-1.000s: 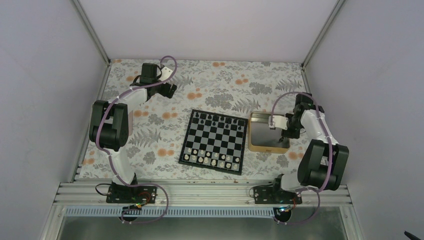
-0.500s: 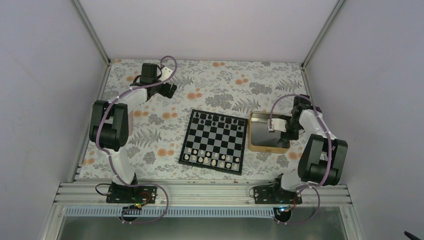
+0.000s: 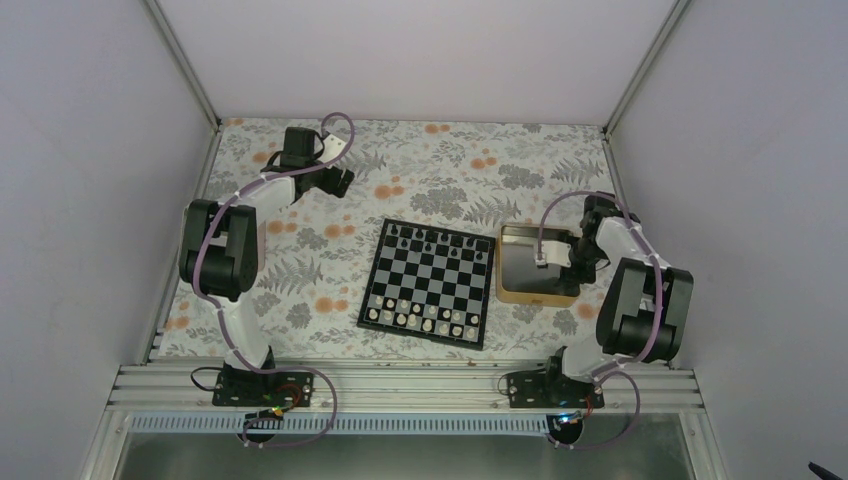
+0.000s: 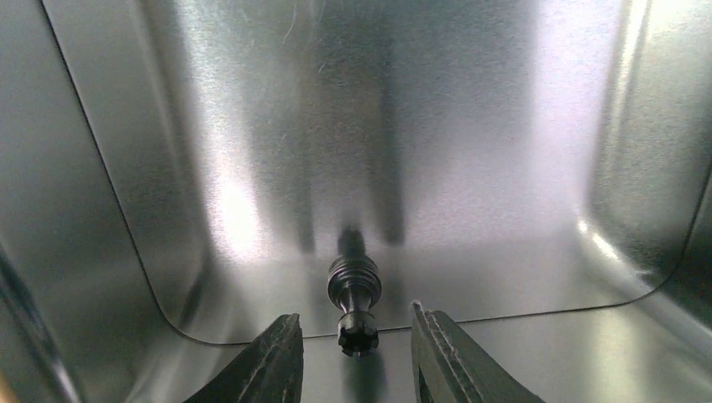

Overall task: Set up the chess pieces on the board
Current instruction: Pick up the chess piece from the storage box, then place the chess piece on the chessboard, then adjust the chess piece on the chessboard.

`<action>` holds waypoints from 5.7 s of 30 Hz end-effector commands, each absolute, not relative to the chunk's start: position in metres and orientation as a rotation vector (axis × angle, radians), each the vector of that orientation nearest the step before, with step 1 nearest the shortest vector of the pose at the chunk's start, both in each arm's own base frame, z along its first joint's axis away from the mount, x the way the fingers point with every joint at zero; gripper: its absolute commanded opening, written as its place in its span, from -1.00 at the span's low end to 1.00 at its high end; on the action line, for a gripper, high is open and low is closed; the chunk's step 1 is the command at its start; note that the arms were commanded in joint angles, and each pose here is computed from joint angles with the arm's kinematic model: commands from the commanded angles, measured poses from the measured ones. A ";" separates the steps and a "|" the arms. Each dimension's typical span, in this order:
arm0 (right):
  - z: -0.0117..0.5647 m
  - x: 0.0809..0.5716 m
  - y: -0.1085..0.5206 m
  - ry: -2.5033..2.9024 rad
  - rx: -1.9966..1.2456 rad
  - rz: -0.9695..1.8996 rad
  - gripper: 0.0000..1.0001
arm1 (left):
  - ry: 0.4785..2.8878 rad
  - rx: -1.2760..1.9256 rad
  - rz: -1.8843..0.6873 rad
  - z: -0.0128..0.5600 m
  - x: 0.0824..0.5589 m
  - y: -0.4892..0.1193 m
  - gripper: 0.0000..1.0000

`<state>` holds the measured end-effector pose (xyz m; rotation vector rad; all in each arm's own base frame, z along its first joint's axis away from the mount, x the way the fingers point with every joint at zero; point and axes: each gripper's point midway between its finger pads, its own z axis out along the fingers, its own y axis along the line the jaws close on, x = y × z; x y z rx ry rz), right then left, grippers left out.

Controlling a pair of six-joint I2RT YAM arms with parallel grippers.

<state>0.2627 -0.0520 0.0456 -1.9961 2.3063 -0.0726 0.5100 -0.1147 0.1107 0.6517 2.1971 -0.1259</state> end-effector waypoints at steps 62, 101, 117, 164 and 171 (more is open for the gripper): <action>0.076 0.347 0.145 1.950 -2.253 0.087 -0.81 | 2.161 0.670 -0.100 0.119 0.511 -0.115 1.00; 0.066 0.354 0.154 1.971 -2.234 0.137 -0.51 | 2.158 0.660 -0.089 0.120 0.511 -0.112 1.00; 0.105 0.388 0.092 2.168 -1.821 -0.016 -0.33 | 2.081 0.987 -0.064 0.156 0.478 -0.137 0.95; 0.060 0.330 0.301 1.991 -2.264 0.134 -0.51 | 2.143 0.835 0.052 0.137 0.504 -0.115 1.00; 0.057 0.331 0.303 1.986 -2.263 0.139 -0.51 | 2.143 0.838 0.040 0.136 0.503 -0.115 1.00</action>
